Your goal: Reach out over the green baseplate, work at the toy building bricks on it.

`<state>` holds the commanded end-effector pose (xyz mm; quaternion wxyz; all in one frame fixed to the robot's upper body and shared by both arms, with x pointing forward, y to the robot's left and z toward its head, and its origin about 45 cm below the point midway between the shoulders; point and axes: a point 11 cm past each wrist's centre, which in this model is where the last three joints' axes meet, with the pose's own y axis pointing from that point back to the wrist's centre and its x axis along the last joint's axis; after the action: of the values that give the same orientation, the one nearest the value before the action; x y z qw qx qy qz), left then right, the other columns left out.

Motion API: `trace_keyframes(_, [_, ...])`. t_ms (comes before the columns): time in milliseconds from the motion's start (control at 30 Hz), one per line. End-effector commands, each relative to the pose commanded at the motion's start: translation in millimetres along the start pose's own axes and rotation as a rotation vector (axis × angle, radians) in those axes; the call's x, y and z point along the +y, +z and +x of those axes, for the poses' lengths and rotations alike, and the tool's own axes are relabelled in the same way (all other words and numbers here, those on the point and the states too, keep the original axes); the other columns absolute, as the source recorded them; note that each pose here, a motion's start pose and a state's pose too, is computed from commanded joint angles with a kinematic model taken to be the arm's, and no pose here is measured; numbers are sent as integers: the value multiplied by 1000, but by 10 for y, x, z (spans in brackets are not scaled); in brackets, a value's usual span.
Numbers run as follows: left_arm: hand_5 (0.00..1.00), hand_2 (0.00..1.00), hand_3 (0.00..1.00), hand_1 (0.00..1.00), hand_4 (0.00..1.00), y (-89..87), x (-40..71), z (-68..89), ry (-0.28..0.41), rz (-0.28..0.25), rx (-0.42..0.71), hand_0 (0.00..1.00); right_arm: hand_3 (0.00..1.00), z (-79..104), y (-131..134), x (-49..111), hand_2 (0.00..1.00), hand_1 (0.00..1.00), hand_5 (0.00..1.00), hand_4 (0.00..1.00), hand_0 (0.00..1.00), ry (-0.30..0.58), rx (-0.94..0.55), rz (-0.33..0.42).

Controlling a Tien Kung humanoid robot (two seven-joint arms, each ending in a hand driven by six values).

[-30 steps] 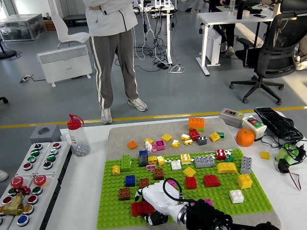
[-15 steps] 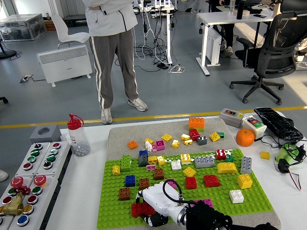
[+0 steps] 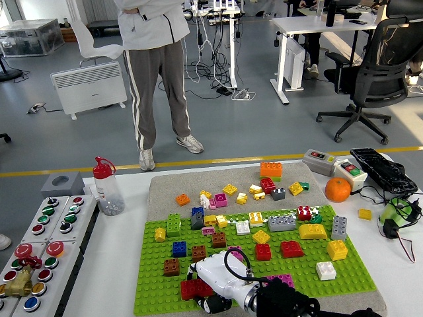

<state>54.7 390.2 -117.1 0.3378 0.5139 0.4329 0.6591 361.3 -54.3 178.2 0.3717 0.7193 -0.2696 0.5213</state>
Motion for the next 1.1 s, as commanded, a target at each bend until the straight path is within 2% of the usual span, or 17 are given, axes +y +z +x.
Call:
trace_keyframes(33, [998, 554, 441, 608, 240, 2, 0, 0, 0, 0, 0, 664, 544, 12, -1, 1, 494, 447, 180, 585, 349, 6, -2, 2])
trace_keyframes(500, [998, 555, 442, 610, 241, 38, 2, 8, 1, -8, 9, 666, 537, 254, 60, 85, 492, 442, 174, 581, 340, 75, -4, 5])
trace_keyframes(800, [998, 557, 442, 610, 241, 46, 1, 22, 3, -10, 19, 666, 542, 462, 354, 284, 499, 448, 158, 561, 348, 92, 16, -43])
trace_keyframes(867, [998, 556, 441, 610, 241, 45, 0, 24, 3, -10, 21, 666, 545, 501, 431, 337, 504, 450, 126, 536, 344, 89, 25, -54])
trace_keyframes(1000, [998, 556, 441, 610, 241, 48, 0, 25, 3, -10, 24, 666, 545, 565, 611, 470, 504, 450, 126, 536, 344, 85, 42, -76])
trace_keyframes(1033, [998, 556, 440, 610, 240, 48, 0, 25, 3, -10, 25, 666, 547, 573, 656, 505, 512, 465, 123, 525, 383, 83, 45, -81])
trace_keyframes(1100, [998, 556, 440, 610, 240, 50, 0, 25, 3, -10, 27, 666, 547, 577, 758, 590, 512, 465, 123, 525, 383, 78, 51, -90])
